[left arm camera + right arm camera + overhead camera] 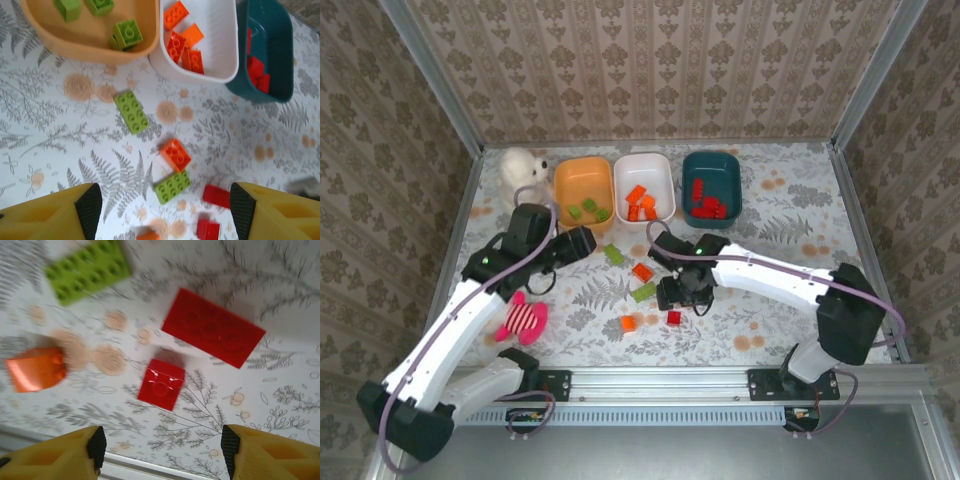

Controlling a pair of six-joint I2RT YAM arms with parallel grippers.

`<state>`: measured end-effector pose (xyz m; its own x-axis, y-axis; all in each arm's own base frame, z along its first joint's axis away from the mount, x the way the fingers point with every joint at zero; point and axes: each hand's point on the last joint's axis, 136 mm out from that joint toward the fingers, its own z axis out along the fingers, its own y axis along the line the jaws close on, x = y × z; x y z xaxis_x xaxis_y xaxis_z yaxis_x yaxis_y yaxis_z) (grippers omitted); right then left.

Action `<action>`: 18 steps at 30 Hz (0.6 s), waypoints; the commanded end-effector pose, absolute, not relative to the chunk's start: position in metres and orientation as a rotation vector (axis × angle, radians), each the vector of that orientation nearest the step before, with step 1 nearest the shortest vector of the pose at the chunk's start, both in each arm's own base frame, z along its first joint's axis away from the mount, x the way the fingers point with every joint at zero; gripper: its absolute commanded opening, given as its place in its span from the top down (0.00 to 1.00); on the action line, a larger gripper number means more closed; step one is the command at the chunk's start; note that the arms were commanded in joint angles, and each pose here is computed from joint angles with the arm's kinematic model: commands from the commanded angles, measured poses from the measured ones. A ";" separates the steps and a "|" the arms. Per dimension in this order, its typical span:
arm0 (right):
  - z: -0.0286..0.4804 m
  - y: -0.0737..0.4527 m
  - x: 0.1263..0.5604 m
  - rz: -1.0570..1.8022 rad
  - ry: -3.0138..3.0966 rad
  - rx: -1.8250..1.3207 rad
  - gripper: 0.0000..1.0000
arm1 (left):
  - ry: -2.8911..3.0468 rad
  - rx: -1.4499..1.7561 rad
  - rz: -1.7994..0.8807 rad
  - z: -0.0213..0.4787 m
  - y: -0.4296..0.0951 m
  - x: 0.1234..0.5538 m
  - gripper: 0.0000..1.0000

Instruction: Sort the legos into containers by color

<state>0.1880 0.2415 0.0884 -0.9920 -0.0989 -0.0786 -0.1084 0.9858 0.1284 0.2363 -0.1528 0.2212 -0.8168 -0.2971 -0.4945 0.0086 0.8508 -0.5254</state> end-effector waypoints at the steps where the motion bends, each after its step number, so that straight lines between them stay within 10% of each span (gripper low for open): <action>1: 0.072 0.242 0.183 0.180 3.104 0.016 0.34 | 2.477 -0.152 -0.726 0.211 -0.149 0.209 0.28; 18: 0.015 0.256 0.177 0.094 3.182 0.193 0.43 | 2.462 -0.098 -0.772 0.220 -0.140 0.180 0.28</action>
